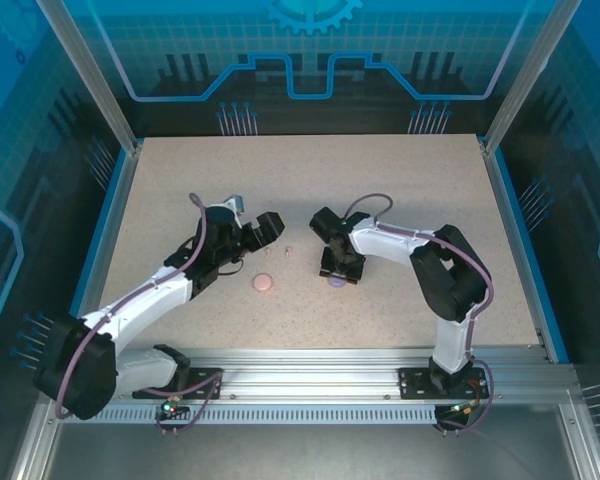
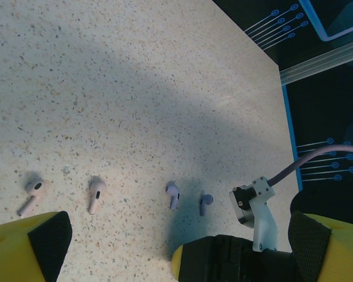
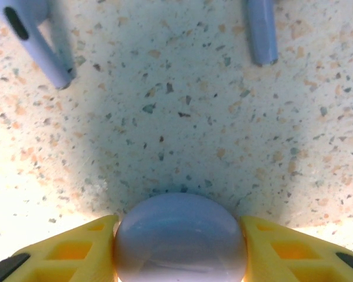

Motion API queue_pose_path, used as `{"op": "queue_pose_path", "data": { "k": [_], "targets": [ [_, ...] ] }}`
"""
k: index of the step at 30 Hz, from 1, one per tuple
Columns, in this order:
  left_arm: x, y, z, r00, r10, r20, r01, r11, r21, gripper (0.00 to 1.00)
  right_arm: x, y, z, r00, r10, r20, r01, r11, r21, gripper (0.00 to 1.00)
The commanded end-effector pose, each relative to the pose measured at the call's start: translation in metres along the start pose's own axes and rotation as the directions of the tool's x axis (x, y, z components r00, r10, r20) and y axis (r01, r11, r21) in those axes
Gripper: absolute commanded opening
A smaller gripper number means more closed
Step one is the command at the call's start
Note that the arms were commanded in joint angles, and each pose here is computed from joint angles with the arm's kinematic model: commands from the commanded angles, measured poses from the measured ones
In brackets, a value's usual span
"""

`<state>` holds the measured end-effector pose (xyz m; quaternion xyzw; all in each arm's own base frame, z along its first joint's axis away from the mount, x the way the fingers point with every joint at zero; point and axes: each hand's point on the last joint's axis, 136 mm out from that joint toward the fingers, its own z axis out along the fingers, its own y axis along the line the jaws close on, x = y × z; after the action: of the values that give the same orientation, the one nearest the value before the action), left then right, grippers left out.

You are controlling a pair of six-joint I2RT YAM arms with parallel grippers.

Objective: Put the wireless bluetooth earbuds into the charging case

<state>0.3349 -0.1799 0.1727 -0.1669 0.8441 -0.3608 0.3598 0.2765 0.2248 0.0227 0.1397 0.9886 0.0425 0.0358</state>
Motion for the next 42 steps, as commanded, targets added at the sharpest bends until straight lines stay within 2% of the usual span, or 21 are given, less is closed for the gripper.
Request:
{"op": "queue_pose_path", "data": {
  "k": [1, 4, 9, 15, 24, 28, 38, 42],
  "targets": [
    [0.007, -0.005, -0.007, 0.999, -0.033, -0.021, 0.033, 0.999, 0.029, 0.99, -0.005, 0.011, -0.028, 0.999, 0.025, 0.039, -0.021, 0.994, -0.106, 0.47],
    [0.011, 0.0, -0.005, 0.998, -0.05, -0.03, 0.05, 0.998, 0.023, 0.99, -0.013, 0.018, -0.042, 0.997, 0.051, 0.057, -0.04, 0.984, -0.175, 0.47],
    [0.016, -0.005, -0.001, 0.998, -0.059, 0.006, 0.058, 0.988, 0.143, 0.99, -0.036, 0.03, -0.055, 0.99, 0.133, 0.045, -0.114, 0.95, -0.29, 0.47],
    [0.029, -0.015, 0.01, 1.0, -0.029, -0.005, 0.029, 0.974, 0.223, 0.99, -0.072, 0.05, -0.073, 0.966, 0.26, -0.003, -0.237, 0.874, -0.424, 0.47],
    [0.047, -0.044, 0.032, 0.997, 0.068, 0.025, -0.073, 0.953, 0.294, 0.99, -0.095, 0.076, -0.082, 0.93, 0.359, -0.083, -0.351, 0.796, -0.492, 0.47],
    [0.052, -0.042, 0.042, 0.998, 0.06, 0.034, -0.067, 0.955, 0.289, 0.98, -0.092, 0.085, -0.081, 0.911, 0.392, -0.131, -0.401, 0.763, -0.507, 0.47],
    [0.054, -0.047, 0.059, 0.996, 0.071, 0.053, -0.084, 0.953, 0.291, 0.73, -0.077, 0.095, -0.081, 0.905, 0.399, -0.147, -0.416, 0.761, -0.498, 0.48],
    [0.056, -0.048, 0.065, 0.995, 0.075, 0.059, -0.089, 0.954, 0.286, 0.67, -0.072, 0.099, -0.082, 0.907, 0.393, -0.153, -0.414, 0.761, -0.499, 0.48]
  ]
}}
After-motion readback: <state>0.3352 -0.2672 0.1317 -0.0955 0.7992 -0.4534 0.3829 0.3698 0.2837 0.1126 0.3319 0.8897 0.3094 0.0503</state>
